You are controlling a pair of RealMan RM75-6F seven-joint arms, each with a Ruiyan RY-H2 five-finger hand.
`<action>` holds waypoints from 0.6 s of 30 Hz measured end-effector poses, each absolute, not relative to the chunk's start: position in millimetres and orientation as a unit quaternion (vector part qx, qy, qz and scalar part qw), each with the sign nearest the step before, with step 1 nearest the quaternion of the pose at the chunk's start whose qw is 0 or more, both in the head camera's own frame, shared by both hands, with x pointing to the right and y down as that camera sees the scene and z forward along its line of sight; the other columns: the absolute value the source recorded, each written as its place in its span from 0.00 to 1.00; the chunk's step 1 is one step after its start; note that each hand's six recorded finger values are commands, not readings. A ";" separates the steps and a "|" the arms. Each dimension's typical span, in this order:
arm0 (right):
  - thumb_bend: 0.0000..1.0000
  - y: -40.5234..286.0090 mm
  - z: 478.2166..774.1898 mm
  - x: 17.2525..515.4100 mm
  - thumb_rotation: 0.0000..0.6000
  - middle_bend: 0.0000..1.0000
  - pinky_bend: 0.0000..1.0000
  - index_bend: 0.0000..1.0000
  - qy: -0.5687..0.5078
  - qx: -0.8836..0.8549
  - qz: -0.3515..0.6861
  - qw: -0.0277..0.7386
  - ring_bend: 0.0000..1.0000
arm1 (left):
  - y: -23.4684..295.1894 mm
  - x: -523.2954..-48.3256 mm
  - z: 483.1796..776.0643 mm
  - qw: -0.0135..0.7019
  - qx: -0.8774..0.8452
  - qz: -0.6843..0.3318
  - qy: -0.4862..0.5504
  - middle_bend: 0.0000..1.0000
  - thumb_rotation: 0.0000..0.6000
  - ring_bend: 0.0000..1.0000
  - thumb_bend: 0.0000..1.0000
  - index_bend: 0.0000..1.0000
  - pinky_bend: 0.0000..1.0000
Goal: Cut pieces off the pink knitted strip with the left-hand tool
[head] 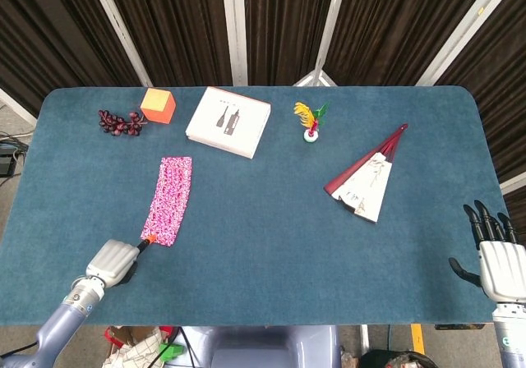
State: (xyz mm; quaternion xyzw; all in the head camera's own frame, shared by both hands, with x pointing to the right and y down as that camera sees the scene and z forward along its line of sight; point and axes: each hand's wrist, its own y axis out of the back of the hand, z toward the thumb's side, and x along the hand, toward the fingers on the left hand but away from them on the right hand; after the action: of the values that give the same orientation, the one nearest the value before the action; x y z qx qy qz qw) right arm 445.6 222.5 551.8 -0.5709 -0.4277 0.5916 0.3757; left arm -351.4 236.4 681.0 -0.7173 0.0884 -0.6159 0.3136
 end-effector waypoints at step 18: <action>0.24 222.2 551.9 445.8 1.00 0.04 0.09 0.06 -0.431 -0.569 0.591 0.376 0.18 | 230.5 -352.8 681.1 0.322 -0.715 -0.613 0.100 0.89 1.00 0.77 0.89 0.08 0.75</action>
State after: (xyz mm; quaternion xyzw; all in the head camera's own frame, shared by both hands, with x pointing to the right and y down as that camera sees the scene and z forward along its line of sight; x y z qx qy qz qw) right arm 445.8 222.2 551.9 -0.5691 -0.4306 0.5912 0.3758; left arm -352.8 230.5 681.1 -0.7148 0.1004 -0.6128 0.3217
